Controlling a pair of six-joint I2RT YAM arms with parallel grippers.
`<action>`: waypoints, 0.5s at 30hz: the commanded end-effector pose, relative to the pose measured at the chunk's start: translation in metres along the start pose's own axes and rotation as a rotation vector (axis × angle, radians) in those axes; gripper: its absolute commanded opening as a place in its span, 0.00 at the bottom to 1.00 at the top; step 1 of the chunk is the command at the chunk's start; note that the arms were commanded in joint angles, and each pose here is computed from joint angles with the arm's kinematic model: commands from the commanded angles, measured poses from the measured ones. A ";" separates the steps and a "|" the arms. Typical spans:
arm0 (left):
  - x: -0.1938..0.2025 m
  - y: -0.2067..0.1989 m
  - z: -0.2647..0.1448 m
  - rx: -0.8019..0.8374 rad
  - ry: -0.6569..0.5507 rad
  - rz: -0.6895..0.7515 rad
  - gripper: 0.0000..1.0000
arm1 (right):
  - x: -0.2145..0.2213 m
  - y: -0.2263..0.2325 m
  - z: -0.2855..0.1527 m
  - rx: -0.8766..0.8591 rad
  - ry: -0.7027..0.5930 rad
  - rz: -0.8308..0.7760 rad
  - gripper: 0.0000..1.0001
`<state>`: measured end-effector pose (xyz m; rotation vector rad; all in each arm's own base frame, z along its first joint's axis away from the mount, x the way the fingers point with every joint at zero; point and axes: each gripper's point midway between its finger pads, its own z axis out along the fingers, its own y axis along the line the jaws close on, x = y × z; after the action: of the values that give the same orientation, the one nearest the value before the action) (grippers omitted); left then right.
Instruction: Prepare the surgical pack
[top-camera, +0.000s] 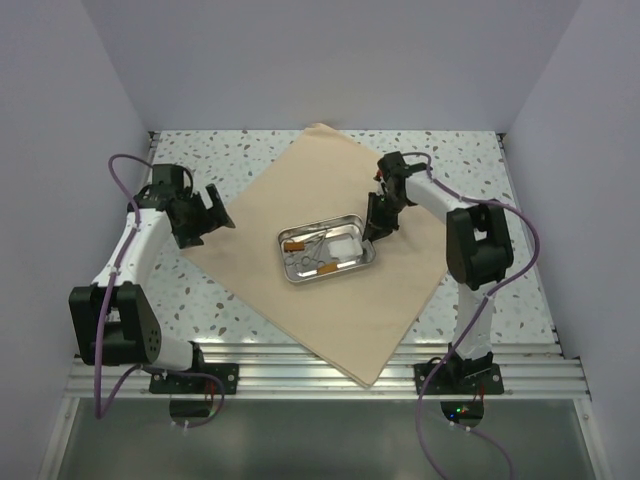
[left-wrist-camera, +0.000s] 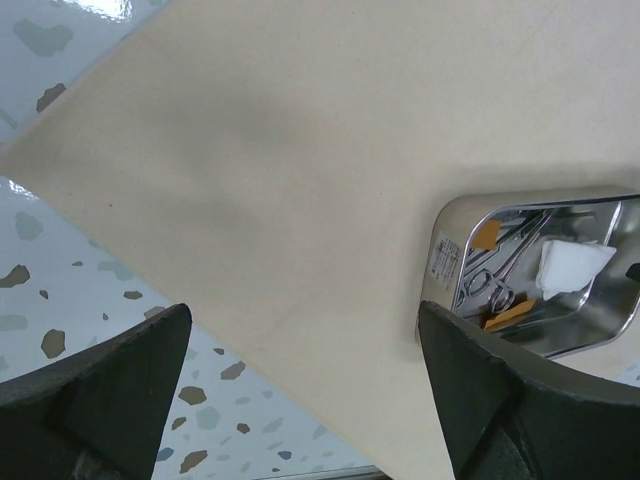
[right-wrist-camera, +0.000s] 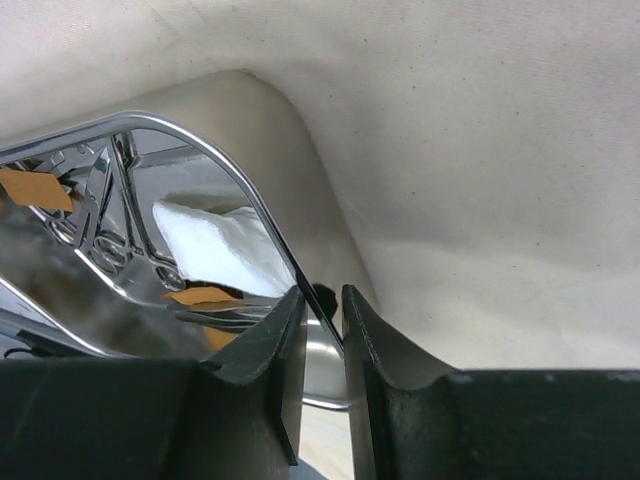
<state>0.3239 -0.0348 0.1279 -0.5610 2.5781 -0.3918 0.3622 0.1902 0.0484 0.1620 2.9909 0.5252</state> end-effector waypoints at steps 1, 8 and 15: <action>-0.001 0.002 -0.003 -0.005 -0.012 -0.045 1.00 | 0.006 0.011 0.000 -0.047 0.006 0.080 0.22; -0.001 0.000 -0.002 0.002 0.014 -0.029 1.00 | 0.012 0.001 0.002 -0.006 0.001 0.125 0.16; -0.002 0.004 0.000 -0.009 0.021 0.019 1.00 | -0.001 -0.009 -0.005 0.072 -0.014 0.043 0.17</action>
<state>0.3209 -0.0335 0.1201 -0.5835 2.6112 -0.3887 0.3517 0.1947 0.0454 0.2689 3.0149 0.5574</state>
